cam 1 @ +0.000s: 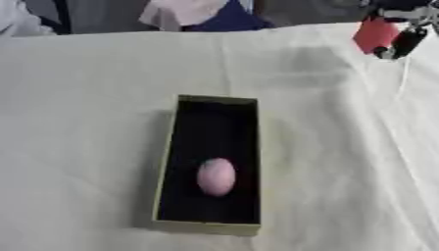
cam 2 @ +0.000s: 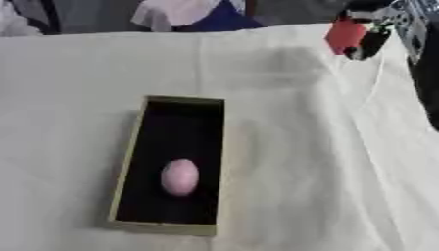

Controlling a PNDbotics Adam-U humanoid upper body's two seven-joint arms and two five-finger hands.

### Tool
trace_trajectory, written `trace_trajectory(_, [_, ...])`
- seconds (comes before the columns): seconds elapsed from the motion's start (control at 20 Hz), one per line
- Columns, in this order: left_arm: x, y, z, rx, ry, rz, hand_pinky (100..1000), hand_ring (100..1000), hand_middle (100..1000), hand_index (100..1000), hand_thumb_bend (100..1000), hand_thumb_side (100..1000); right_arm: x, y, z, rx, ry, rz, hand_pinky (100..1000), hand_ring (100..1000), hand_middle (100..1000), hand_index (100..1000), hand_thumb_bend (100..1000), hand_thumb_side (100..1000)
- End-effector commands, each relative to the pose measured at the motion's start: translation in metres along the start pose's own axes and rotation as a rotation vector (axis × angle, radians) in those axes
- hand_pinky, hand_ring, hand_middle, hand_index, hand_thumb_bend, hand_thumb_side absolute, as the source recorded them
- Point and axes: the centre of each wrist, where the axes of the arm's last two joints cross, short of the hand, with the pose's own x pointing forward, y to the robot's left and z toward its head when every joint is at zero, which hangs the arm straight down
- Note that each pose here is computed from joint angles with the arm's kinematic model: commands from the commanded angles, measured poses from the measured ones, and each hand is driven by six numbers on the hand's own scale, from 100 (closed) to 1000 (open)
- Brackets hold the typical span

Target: Pick up objects on the table and place them in the box.

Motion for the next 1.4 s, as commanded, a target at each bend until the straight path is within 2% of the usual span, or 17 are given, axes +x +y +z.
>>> trace_trajectory(0.05, [0.010,0.004,-0.008,-0.018,-0.041,-0.019,752,841,796,924,308,1000,-0.001,-0.026,0.022,-0.067,-0.060,0.056,752,729,653,807,100,100])
trace_trajectory(0.35, [0.011,0.004,-0.009,-0.027,-0.044,-0.022,752,842,797,924,309,1000,0.029,-0.041,0.035,-0.098,-0.227,0.112,737,710,647,803,100,100])
trace_trajectory(0.65, [0.011,0.003,-0.010,-0.035,-0.044,-0.022,751,843,797,924,310,1000,0.066,-0.057,0.042,-0.112,-0.375,0.130,734,712,652,803,100,100])
trace_trajectory(1.05, [0.011,0.002,-0.011,-0.042,-0.044,-0.017,751,844,797,924,311,1000,0.125,-0.088,0.045,-0.125,-0.504,0.212,738,711,657,805,100,100])
trace_trajectory(1.4, [0.011,0.001,-0.010,-0.044,-0.042,-0.011,751,845,798,924,313,1000,0.174,-0.110,0.037,-0.124,-0.611,0.224,728,696,644,798,100,100])
